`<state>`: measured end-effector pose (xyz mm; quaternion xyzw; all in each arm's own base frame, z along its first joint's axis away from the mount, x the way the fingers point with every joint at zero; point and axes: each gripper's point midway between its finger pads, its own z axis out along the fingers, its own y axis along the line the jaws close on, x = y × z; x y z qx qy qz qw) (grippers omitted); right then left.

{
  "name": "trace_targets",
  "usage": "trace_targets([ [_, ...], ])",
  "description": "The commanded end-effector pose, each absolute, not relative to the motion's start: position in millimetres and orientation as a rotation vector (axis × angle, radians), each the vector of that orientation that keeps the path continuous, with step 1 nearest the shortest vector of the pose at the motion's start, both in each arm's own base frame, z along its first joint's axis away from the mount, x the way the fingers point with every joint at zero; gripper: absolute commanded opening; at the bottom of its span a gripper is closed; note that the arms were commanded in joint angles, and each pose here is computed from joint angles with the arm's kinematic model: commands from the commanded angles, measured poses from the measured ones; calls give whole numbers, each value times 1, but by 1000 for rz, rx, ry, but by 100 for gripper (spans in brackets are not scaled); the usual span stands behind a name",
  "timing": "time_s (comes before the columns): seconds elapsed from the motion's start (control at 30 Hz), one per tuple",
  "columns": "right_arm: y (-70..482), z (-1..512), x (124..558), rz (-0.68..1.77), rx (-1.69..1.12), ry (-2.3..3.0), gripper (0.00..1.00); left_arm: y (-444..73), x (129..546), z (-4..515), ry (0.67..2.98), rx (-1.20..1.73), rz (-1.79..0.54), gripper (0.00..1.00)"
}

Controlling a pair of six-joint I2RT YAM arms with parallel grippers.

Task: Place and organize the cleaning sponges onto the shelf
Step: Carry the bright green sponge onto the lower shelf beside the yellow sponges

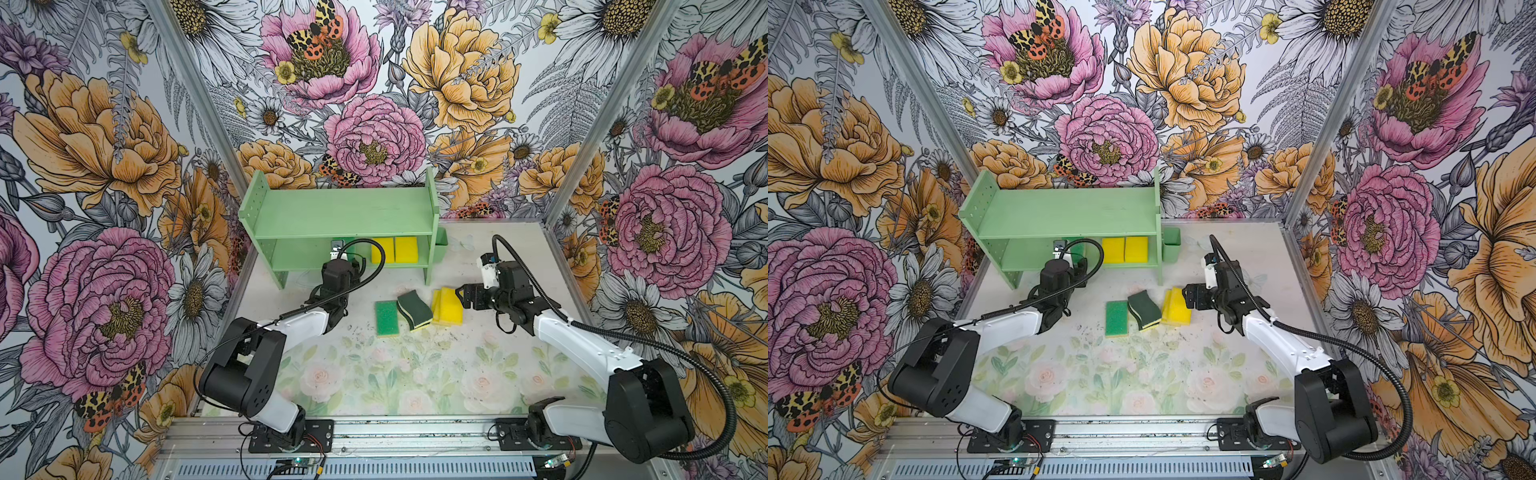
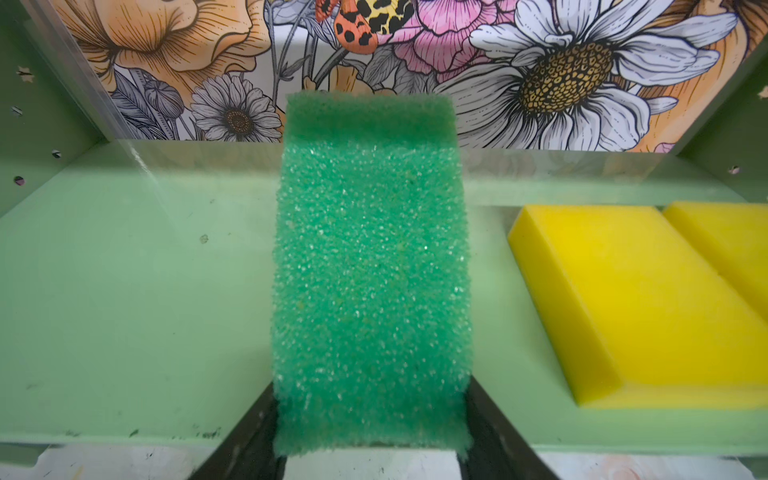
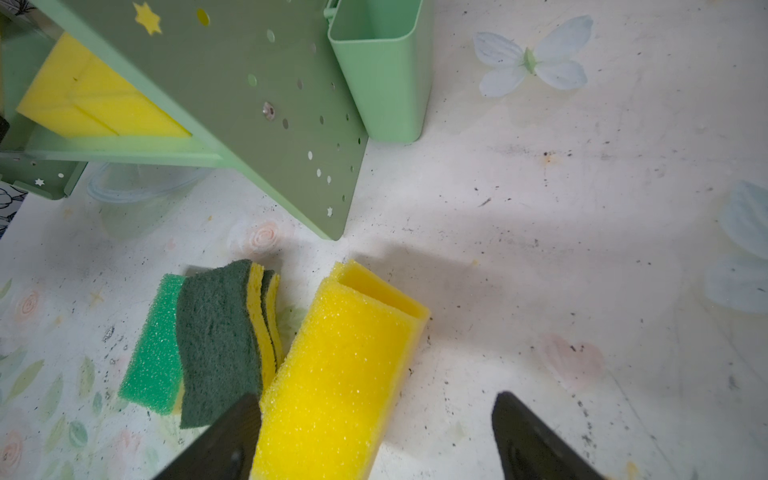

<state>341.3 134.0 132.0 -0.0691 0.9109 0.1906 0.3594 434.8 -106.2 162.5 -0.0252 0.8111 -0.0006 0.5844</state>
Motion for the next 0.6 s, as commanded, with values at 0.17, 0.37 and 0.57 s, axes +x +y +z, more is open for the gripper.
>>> trace_targets([
  [0.17,135,132,342,494,-172,2350,89,-106,436,160,1873,-57,-18,60],
  [0.37,135,131,342,492,-171,2351,89,-104,437,152,1887,-82,-11,61],
  [0.57,135,129,342,489,-174,2356,89,-104,437,147,1892,-90,-19,63],
])
